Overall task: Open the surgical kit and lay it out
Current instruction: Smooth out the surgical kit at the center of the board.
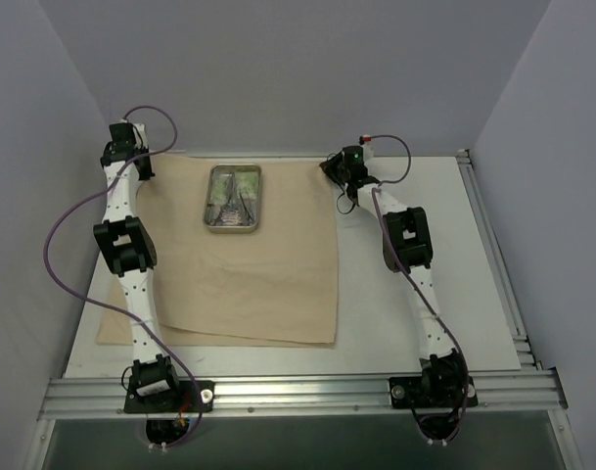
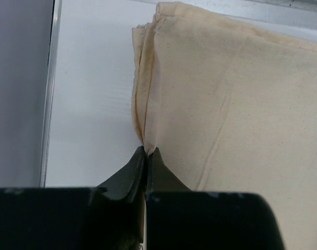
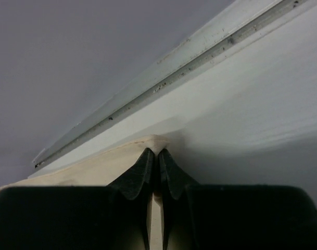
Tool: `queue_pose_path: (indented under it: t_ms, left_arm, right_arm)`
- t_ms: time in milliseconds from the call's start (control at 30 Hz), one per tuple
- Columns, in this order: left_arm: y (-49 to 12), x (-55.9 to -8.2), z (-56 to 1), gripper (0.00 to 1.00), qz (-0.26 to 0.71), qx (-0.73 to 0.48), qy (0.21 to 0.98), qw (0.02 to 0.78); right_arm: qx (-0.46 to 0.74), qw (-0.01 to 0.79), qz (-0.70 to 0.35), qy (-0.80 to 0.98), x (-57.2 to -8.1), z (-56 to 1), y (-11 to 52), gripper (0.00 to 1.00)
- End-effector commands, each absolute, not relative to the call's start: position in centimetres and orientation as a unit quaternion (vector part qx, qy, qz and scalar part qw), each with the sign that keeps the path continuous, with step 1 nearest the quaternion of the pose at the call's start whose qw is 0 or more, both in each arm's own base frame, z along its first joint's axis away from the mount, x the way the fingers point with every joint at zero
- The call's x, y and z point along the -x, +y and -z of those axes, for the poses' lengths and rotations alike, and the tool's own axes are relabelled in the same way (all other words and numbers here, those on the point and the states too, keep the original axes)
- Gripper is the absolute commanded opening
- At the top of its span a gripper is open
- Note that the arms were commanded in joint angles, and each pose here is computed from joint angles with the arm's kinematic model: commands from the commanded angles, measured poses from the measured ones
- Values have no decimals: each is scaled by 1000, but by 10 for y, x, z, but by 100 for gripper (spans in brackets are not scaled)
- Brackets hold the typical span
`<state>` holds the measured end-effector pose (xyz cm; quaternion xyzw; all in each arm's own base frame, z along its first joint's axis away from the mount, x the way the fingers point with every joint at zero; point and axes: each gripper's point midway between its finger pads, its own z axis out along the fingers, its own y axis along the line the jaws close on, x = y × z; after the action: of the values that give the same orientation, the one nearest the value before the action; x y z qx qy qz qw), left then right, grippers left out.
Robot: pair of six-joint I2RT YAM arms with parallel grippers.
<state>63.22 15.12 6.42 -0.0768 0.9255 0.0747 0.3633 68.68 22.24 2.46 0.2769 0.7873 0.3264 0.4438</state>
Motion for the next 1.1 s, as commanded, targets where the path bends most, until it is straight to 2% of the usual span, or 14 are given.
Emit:
queue_pose_path:
  t_ms: [0, 67, 100, 133, 200, 367, 467, 533, 567, 633, 700, 800, 933, 1067]
  left_arm:
    - [171, -660, -108, 2, -96, 92, 886, 445]
    - [164, -662, -114, 21, -84, 71, 886, 450]
    - [161, -661, -118, 35, -84, 66, 886, 451]
    - [158, -660, -122, 58, -81, 57, 887, 451]
    - [152, -654, -140, 71, -85, 45, 886, 453]
    - [137, -619, -204, 84, -67, 41, 885, 458]
    - [125, -584, -246, 83, -56, 36, 883, 464]
    - [122, -553, -222, 82, -49, 41, 901, 429]
    - [123, -536, -261, 82, -52, 42, 881, 467]
    - [116, -495, -261, 79, -44, 39, 885, 462]
    - [118, -465, -256, 71, -41, 39, 891, 450]
    - [130, -404, -236, 62, -21, 51, 906, 419]
    - [148, -335, -185, 40, 36, 93, 935, 342]
    - [143, -302, -136, 39, 61, 84, 955, 279]
  right_arm:
    - [-310, 510, -309, 740, -718, -70, 196, 0]
    - [-293, 517, -312, 741, -718, -80, 200, 0]
    - [-286, 517, -311, 744, -716, -82, 200, 13]
    - [-277, 518, -310, 747, -712, -85, 202, 23]
    - [-262, 522, -291, 758, -700, -89, 199, 45]
    - [-217, 539, -250, 775, -673, -128, 190, 57]
    - [-193, 547, -222, 784, -643, -148, 186, 57]
    - [-177, 537, -192, 802, -612, -130, 182, 57]
    - [-168, 553, -195, 792, -597, -158, 187, 57]
    - [-160, 543, -167, 807, -566, -138, 181, 56]
    - [-150, 545, -171, 807, -546, -151, 184, 56]
    - [-125, 506, -178, 835, -510, -135, 193, 55]
    - [-92, 478, -185, 854, -475, -124, 206, 54]
    - [-78, 446, -195, 870, -454, -109, 210, 54]
